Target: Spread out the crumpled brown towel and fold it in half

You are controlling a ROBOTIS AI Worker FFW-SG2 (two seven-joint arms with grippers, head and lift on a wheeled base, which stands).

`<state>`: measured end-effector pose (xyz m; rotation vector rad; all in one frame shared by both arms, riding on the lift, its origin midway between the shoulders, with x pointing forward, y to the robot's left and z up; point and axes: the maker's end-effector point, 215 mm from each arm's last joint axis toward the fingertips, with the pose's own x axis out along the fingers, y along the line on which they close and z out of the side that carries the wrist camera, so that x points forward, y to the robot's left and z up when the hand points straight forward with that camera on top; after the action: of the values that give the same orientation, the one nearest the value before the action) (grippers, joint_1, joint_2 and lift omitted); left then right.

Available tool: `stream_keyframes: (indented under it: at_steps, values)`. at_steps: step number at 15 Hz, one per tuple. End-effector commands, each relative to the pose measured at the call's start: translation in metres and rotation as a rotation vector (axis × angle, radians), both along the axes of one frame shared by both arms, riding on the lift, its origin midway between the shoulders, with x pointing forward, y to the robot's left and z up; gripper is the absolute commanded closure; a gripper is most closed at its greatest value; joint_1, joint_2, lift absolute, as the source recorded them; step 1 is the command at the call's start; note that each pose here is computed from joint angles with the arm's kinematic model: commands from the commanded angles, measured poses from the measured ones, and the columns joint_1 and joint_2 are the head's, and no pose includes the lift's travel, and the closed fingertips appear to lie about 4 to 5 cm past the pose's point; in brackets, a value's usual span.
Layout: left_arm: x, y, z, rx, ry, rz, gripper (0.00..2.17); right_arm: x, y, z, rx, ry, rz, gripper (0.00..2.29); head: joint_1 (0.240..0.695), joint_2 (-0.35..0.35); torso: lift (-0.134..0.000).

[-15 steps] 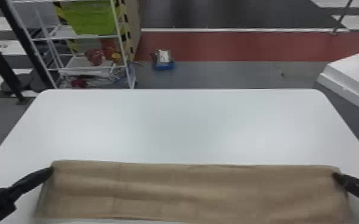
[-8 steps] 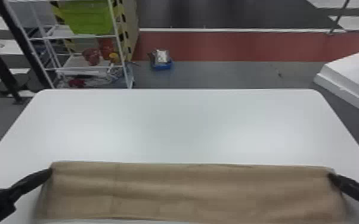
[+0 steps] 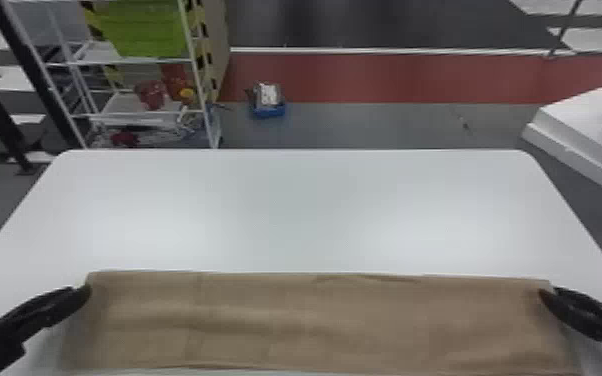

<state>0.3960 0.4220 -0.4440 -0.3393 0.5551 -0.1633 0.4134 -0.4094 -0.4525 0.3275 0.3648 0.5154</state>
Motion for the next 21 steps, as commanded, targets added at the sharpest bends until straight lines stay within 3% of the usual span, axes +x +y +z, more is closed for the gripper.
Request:
stream_keyframes:
  at_steps: [1, 4, 7, 9, 11, 16, 21]
  values:
    - [-0.004, 0.010, 0.007, 0.016, -0.011, 0.021, 0.08, -0.001, -0.008, 0.005, -0.003, -0.002, -0.015, 0.13, 0.695, 0.017, -0.124]
    - [-0.010, 0.026, 0.031, 0.048, -0.068, 0.056, 0.08, -0.009, -0.023, 0.022, -0.020, -0.026, -0.040, 0.13, 0.695, 0.022, -0.124]
    - [-0.018, 0.043, 0.085, 0.097, -0.191, 0.078, 0.08, -0.023, -0.037, 0.040, -0.044, -0.051, -0.073, 0.13, 0.695, 0.025, -0.124]
    - [-0.023, 0.029, 0.116, 0.120, -0.256, 0.035, 0.08, -0.028, -0.042, 0.059, -0.035, -0.101, -0.108, 0.13, 0.695, 0.030, -0.124]
    - [-0.019, 0.015, 0.127, 0.121, -0.283, 0.007, 0.09, -0.027, -0.030, 0.079, -0.051, -0.154, -0.117, 0.13, 0.695, 0.013, -0.124]
    - [-0.011, -0.021, 0.092, 0.129, -0.207, -0.023, 0.09, -0.021, 0.002, 0.093, -0.040, -0.123, -0.066, 0.13, 0.695, -0.005, -0.124]
    - [-0.022, -0.017, 0.046, 0.150, -0.076, -0.001, 0.09, -0.019, 0.021, 0.068, -0.101, -0.066, -0.053, 0.13, 0.695, 0.005, -0.124]
